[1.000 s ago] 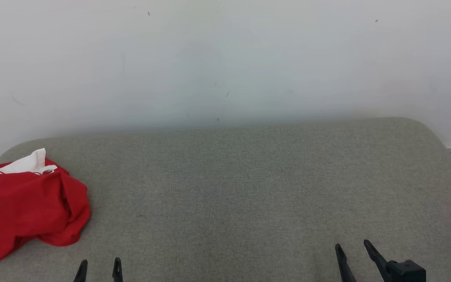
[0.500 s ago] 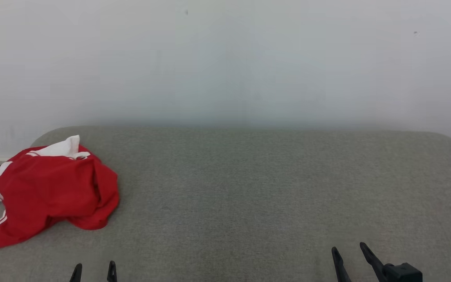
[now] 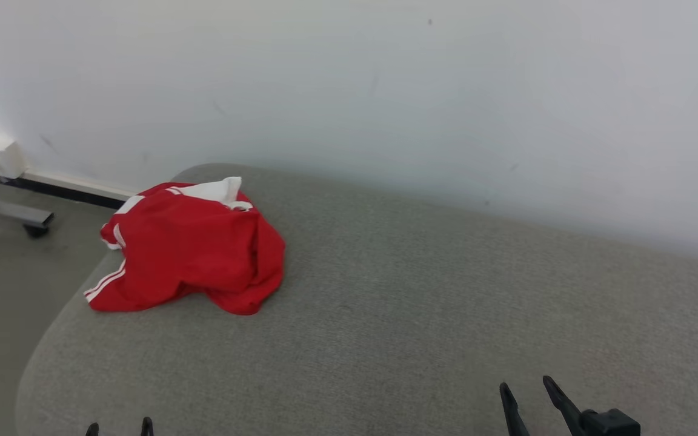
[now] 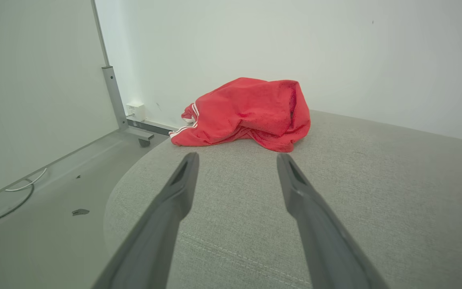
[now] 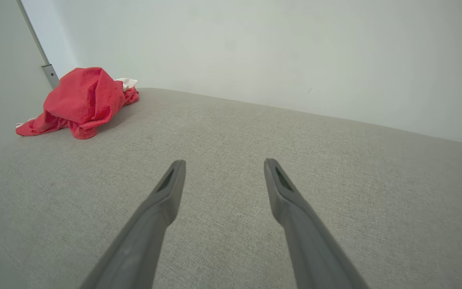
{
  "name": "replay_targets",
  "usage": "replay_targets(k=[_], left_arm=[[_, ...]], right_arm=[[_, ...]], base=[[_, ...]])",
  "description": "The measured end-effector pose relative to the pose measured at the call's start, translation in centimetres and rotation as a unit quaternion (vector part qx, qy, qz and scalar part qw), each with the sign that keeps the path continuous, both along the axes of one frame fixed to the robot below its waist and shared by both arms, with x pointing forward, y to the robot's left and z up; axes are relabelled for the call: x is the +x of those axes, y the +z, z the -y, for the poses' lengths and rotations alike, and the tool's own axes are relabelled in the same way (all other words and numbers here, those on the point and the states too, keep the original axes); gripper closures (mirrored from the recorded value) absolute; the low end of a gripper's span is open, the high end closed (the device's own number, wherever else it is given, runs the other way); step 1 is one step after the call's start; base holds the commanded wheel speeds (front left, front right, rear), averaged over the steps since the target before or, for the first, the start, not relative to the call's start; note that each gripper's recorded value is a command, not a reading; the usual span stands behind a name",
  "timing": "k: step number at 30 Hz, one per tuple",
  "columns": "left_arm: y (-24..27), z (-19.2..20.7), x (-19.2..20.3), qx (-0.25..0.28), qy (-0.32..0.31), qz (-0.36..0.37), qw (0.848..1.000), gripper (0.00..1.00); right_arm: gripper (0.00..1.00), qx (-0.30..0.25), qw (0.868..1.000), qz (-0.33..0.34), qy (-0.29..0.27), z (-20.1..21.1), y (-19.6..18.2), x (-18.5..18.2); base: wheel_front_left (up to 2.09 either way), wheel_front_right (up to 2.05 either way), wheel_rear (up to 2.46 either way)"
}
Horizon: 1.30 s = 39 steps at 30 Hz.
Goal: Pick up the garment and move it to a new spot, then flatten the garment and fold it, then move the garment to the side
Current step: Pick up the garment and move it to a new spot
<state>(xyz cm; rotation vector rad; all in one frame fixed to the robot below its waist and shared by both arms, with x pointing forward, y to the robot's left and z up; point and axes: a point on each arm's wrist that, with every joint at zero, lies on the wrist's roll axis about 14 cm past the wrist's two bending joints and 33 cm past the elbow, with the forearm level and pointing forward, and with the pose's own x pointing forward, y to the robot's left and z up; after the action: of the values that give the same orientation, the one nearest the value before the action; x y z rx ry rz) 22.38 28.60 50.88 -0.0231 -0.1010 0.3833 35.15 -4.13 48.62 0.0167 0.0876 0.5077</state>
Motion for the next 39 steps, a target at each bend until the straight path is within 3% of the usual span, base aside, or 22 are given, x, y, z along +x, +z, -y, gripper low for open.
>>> replay_targets(k=[8, 19, 27, 36, 39], left_arm=[[-0.9, -3.6, -5.0, -0.02, 0.098, -0.005, 0.995, 0.0], [-1.8, -4.4, -5.7, -0.03, 0.12, -0.024, 0.992, 0.0], [-0.4, -6.2, -1.9, -0.051, 0.09, -0.017, 0.994, 0.0], [3.8, -10.5, 6.4, -0.105, 0.066, 0.017, 0.992, 0.0], [3.7, -11.2, 9.6, -0.129, 0.055, -0.002, 0.99, 0.0]], right_arm=[[0.0, 0.006, 0.996, 0.016, 0.088, -6.3, 1.2, 1.0], [0.0, 0.008, 0.994, -0.001, 0.105, -7.7, 0.0, 1.4], [0.0, 0.013, 0.995, -0.006, 0.094, -6.8, 0.0, 1.1], [0.0, 0.01, 0.992, 0.029, 0.118, -7.8, 2.6, 3.4], [0.0, 0.012, 0.992, 0.024, 0.125, -8.0, 2.3, 3.9]], base=[[0.0, 0.0, 0.0], [0.0, 0.0, 0.0], [0.0, 0.0, 0.0], [0.0, 0.0, 0.0], [0.0, 0.0, 0.0]])
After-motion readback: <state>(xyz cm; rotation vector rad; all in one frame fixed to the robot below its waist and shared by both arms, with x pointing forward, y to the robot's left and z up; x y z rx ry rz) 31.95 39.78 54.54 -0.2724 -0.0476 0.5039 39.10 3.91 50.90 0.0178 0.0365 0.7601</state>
